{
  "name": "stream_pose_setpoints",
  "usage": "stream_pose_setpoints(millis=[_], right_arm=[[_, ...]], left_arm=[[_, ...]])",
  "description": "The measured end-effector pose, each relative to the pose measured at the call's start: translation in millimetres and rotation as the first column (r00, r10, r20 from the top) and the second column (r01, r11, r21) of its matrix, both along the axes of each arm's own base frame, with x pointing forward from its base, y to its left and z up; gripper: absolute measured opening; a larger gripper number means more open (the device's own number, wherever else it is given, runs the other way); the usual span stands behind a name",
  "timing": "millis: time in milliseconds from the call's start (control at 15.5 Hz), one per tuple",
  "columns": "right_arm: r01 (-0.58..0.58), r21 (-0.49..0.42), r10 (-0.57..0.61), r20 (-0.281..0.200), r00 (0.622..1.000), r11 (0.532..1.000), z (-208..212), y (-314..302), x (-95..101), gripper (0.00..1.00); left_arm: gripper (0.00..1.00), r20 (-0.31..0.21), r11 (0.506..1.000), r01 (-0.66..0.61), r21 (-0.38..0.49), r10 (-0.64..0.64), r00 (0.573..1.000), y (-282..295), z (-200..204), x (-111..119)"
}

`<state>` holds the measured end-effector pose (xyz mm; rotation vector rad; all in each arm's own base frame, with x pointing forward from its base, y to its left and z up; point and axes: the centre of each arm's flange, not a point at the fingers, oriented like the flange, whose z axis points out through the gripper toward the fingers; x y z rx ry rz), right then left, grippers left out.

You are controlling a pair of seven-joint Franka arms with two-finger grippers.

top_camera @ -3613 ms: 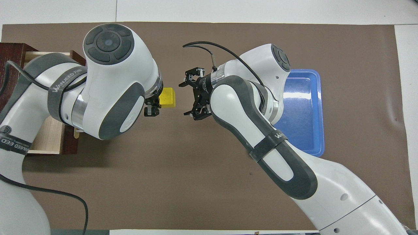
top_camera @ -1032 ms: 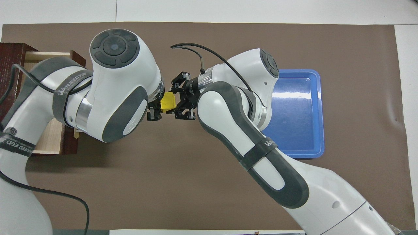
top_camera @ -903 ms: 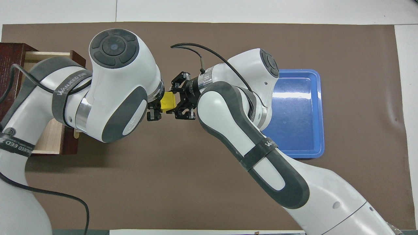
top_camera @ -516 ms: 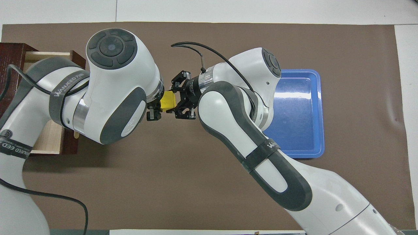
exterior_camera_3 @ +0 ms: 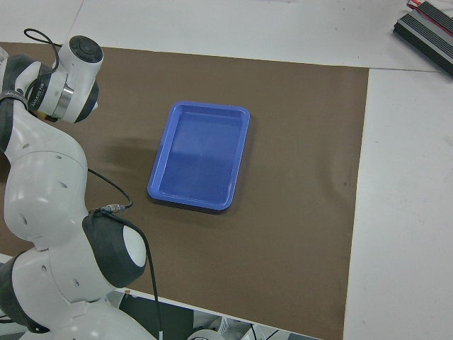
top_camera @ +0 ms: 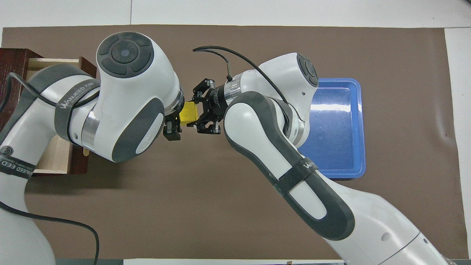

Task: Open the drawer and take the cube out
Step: 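Carry the cube with the right gripper while the left gripper withdraws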

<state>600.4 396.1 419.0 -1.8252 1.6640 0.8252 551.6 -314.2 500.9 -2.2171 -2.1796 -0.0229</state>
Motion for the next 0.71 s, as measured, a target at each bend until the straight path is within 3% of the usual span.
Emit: stream_pose_setpoints(millis=[194, 387, 581, 710], right_arm=[[0.023, -0.003, -0.023, 0.002, 1.0, 1.0, -0.2, -13.2, 8.5, 0.56], [0.079, -0.005, -0.079, 0.0, 0.997, 0.997, -0.4, -49.3, 29.6, 0.56], [0.106, -0.013, -0.107, -0.033, 0.994, 0.994, -4.7, -104.3, 51.4, 0.56], [0.12, -0.026, -0.121, -0.026, 0.992, 0.992, -8.8, -159.4, 68.9, 0.56]], left_arm=[[1.0, -0.002, 1.0, -0.013, 0.004, 0.013, 1.0, 28.7, -1.7, 15.2], [1.0, -0.023, 1.0, -0.003, 0.012, 0.003, 1.0, 69.5, -11.6, 31.3], [1.0, -0.038, 1.0, 0.019, 0.014, -0.019, 0.999, 103.5, -28.9, 39.0], [1.0, -0.026, 0.999, 0.034, 0.012, -0.034, 0.999, 126.4, -44.3, 40.4]])
